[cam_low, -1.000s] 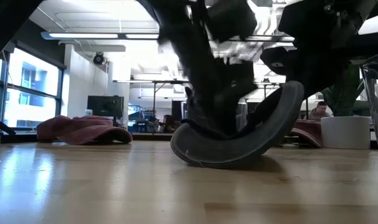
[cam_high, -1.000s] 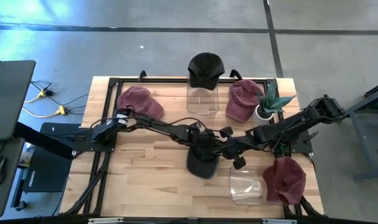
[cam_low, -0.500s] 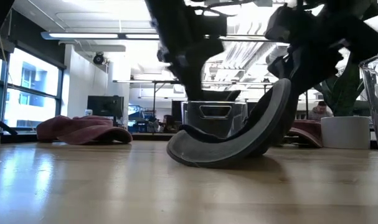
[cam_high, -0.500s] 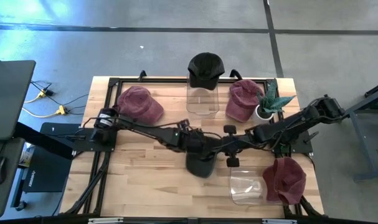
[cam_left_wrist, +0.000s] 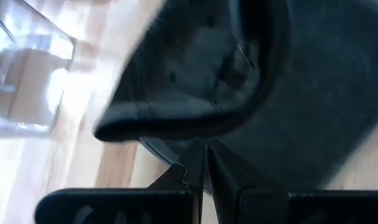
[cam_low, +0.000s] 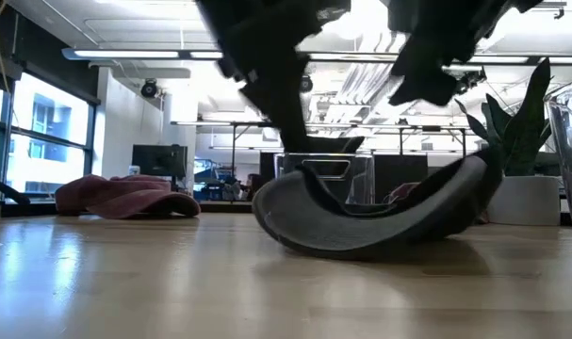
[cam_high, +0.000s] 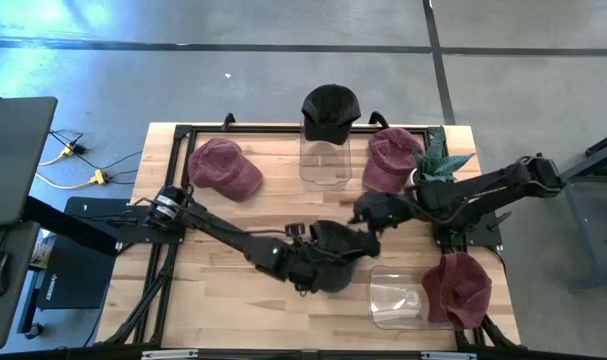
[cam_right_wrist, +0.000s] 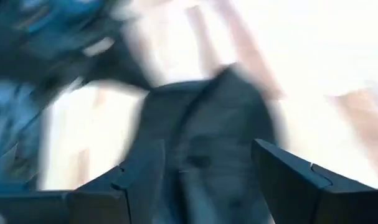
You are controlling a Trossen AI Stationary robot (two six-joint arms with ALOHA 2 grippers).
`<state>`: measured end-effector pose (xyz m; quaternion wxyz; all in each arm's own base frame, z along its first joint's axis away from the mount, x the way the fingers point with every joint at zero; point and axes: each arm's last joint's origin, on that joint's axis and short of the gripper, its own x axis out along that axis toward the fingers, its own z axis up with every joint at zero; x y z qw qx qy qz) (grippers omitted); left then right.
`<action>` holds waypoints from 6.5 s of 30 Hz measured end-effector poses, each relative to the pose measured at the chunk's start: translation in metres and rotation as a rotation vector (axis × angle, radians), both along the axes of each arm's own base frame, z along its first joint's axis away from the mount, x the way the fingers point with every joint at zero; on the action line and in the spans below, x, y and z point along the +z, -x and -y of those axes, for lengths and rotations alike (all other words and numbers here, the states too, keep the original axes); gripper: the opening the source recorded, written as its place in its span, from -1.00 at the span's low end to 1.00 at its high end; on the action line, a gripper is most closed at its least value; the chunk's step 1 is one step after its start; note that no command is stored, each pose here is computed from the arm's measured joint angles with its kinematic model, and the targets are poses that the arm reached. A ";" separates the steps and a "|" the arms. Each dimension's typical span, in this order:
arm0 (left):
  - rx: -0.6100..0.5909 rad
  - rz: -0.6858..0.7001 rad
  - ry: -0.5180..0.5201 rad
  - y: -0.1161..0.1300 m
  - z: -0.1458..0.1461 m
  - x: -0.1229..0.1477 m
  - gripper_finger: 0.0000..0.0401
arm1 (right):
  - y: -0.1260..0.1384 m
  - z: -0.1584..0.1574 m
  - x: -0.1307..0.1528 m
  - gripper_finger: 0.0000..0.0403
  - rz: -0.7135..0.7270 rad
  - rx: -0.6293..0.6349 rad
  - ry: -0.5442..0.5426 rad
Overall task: Pick & Place hat
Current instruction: Put the black cap into the top transparent bin
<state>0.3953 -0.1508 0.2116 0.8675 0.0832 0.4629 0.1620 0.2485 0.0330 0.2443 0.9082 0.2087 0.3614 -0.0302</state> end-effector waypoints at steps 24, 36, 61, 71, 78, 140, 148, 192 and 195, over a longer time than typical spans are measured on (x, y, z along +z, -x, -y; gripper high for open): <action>0.119 -0.098 0.021 0.069 0.031 -0.037 -0.93 | -0.031 0.042 -0.117 -0.02 -0.373 -0.075 -0.184; 0.400 0.096 0.050 0.137 0.013 -0.066 -0.93 | -0.051 0.018 -0.095 -0.87 -0.289 0.021 0.067; 0.353 0.135 0.080 0.136 0.019 -0.078 -0.93 | -0.090 0.041 0.154 -0.91 -0.107 -0.105 0.767; 0.353 0.134 0.080 0.136 0.019 -0.078 -0.93 | -0.072 0.134 0.173 -0.89 -0.148 -0.293 0.714; 0.343 0.130 0.075 0.136 0.019 -0.078 -0.93 | -0.074 0.175 0.149 -0.87 -0.225 -0.293 0.580; 0.308 0.080 0.091 0.120 0.004 -0.078 -0.93 | -0.105 0.296 0.060 -0.88 -0.205 -0.489 0.362; 0.307 0.076 0.088 0.121 0.004 -0.078 -0.93 | -0.088 0.313 0.059 -0.87 -0.301 -0.724 0.430; 0.299 0.064 0.100 0.121 0.004 -0.079 -0.93 | -0.116 0.320 0.038 -0.92 -0.100 -0.497 0.303; 0.299 0.063 0.101 0.121 0.004 -0.079 -0.93 | -0.112 0.310 0.047 -0.86 -0.103 -0.446 0.257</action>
